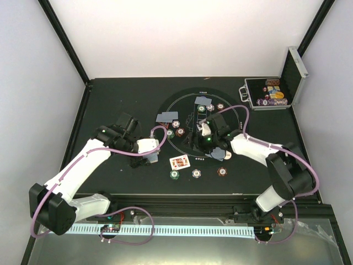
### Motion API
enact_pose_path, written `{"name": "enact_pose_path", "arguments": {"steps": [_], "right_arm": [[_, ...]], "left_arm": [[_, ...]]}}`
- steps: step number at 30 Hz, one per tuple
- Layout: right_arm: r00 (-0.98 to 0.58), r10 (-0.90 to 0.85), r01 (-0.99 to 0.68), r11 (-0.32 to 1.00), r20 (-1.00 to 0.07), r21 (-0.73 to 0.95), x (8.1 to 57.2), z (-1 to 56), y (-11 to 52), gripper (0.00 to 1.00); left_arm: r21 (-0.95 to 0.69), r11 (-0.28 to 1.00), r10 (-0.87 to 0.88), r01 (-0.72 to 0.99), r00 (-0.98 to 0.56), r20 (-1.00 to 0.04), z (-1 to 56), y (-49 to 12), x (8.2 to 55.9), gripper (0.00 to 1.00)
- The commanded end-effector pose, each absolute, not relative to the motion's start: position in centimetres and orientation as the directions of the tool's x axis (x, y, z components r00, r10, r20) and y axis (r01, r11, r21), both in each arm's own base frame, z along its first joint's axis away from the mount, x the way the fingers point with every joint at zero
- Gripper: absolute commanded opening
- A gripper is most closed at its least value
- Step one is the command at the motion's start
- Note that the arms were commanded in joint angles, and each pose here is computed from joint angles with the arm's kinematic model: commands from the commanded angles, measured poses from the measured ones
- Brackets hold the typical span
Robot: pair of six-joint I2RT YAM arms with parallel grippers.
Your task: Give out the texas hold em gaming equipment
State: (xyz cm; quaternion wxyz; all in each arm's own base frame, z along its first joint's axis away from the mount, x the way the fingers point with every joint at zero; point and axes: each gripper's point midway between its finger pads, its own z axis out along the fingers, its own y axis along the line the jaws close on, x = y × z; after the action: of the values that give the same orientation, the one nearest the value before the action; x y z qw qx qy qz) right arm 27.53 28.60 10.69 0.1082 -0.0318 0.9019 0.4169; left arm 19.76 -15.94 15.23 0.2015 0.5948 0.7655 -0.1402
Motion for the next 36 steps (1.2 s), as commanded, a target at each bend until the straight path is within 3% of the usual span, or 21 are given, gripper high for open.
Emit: {"name": "enact_pose_path", "arguments": {"steps": [1,18,28,36], "right_arm": [[-0.977,0.036,-0.126,0.691,-0.208,0.712,27.8,8.0,29.0,0.87],[-0.994,-0.075,-0.112,0.719,-0.084,0.686,23.1,2.7,32.8,0.86],[-0.995,-0.096,-0.064,0.527,-0.015,0.848,20.7,4.7,39.1,0.85],[-0.997,-0.075,-0.058,0.461,-0.026,0.886,21.1,7.0,38.2,0.84]], "left_arm": [[0.036,0.250,0.842,0.968,-0.199,-0.502,16.6,-16.3,20.0,0.02],[0.062,0.250,0.844,0.966,-0.186,-0.503,17.3,-16.0,19.9,0.02],[0.070,0.252,0.843,0.965,-0.184,-0.505,17.5,-15.9,19.8,0.02],[0.075,0.252,0.844,0.965,-0.182,-0.504,17.5,-15.8,19.8,0.02]]}}
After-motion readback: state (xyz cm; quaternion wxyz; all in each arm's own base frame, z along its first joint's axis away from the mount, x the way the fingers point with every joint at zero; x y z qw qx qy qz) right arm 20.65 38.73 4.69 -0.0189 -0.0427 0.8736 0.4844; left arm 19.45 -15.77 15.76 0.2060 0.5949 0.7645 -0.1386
